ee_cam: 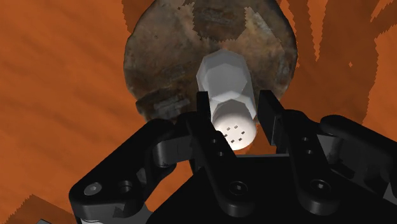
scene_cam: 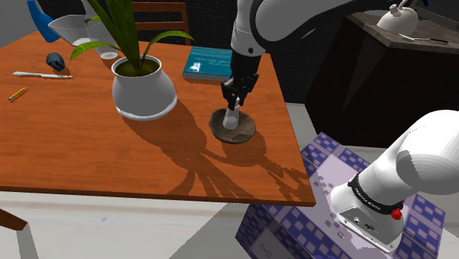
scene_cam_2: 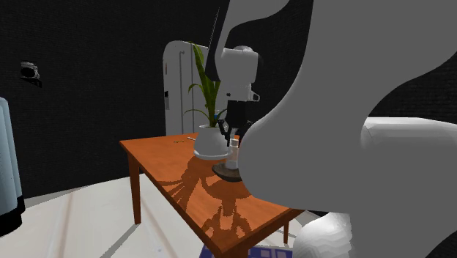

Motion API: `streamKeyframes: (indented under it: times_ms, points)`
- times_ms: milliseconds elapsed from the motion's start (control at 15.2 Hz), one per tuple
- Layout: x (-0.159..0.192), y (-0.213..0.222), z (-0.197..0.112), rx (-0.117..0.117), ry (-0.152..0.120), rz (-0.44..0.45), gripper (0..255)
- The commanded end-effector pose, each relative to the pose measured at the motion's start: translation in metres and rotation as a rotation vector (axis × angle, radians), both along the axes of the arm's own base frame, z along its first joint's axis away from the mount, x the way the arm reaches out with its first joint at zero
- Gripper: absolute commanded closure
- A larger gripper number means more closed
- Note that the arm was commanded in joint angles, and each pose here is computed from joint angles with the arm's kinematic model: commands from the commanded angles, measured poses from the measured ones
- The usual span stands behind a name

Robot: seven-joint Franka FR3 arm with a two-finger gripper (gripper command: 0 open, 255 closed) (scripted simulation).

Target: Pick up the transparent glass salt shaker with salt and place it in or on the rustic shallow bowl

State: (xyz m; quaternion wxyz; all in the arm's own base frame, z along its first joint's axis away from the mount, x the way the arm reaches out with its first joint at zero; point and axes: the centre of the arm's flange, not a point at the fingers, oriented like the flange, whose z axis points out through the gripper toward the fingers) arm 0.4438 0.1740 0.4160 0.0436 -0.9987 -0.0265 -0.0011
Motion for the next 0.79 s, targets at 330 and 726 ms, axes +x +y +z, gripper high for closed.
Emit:
streamKeyframes:
  times_ms: [330, 726]
  points:
    - [0.000, 0.000, 0.000, 0.000, 0.000, 0.000, 0]
    - [0.000, -0.004, 0.050, 0.000, 0.000, 0.000, 0]
